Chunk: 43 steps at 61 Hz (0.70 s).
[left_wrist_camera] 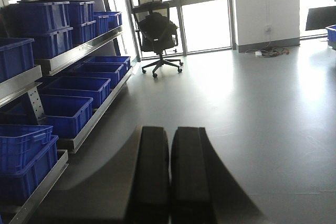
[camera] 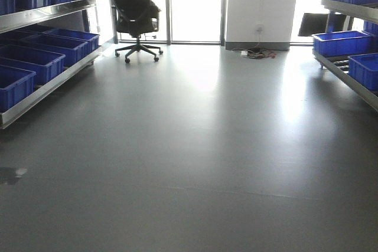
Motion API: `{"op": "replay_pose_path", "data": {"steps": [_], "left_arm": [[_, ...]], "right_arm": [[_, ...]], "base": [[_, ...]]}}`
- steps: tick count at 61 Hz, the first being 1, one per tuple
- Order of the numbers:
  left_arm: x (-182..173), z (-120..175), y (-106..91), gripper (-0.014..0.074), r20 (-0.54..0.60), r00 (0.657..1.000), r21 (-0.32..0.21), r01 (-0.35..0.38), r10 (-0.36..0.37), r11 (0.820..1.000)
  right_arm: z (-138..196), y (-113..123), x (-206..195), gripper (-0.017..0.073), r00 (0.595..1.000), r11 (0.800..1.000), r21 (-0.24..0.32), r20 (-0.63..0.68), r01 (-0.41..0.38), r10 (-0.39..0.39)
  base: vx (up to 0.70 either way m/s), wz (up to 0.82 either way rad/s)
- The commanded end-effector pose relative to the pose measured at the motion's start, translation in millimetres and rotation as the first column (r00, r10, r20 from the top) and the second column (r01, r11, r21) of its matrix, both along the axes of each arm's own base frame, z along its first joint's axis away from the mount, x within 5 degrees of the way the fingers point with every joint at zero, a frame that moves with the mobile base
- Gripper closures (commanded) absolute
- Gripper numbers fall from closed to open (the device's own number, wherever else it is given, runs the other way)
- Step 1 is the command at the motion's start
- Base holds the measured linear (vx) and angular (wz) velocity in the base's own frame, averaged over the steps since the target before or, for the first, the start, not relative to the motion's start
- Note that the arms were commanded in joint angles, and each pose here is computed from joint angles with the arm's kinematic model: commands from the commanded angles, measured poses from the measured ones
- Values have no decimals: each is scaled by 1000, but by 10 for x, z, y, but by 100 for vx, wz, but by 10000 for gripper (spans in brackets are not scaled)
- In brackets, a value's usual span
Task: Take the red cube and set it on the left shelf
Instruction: 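Turn the base toward the shelf of blue bins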
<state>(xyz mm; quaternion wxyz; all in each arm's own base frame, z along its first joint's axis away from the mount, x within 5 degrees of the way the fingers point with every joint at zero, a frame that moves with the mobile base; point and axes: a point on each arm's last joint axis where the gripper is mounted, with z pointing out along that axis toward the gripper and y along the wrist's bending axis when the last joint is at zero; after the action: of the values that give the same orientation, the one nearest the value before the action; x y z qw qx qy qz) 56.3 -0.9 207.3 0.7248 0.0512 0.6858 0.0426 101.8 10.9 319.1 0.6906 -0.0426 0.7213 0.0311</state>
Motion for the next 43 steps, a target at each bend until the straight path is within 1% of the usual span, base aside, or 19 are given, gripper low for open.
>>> {"op": "replay_pose_path", "data": {"steps": [1, 21, 32, 43], "left_arm": [[10, 2, -2, 488, 59, 998, -5, 5, -4, 1000], [10, 2, -2, 488, 59, 998, -5, 5, -4, 1000], [10, 2, -2, 488, 59, 998, -5, 5, -4, 1000], [10, 2, -2, 488, 59, 998, -5, 5, -4, 1000]], "right_arm": [[174, 6, -13, 501, 994, 1000, -4, 111, -9, 9], [174, 6, -13, 501, 994, 1000, -4, 111, -9, 9], [174, 6, -13, 501, 994, 1000, -4, 111, -9, 9], [174, 6, -13, 501, 994, 1000, -4, 111, -9, 9]], "base": [[60, 7], [59, 13], [56, 29], [54, 43]]}}
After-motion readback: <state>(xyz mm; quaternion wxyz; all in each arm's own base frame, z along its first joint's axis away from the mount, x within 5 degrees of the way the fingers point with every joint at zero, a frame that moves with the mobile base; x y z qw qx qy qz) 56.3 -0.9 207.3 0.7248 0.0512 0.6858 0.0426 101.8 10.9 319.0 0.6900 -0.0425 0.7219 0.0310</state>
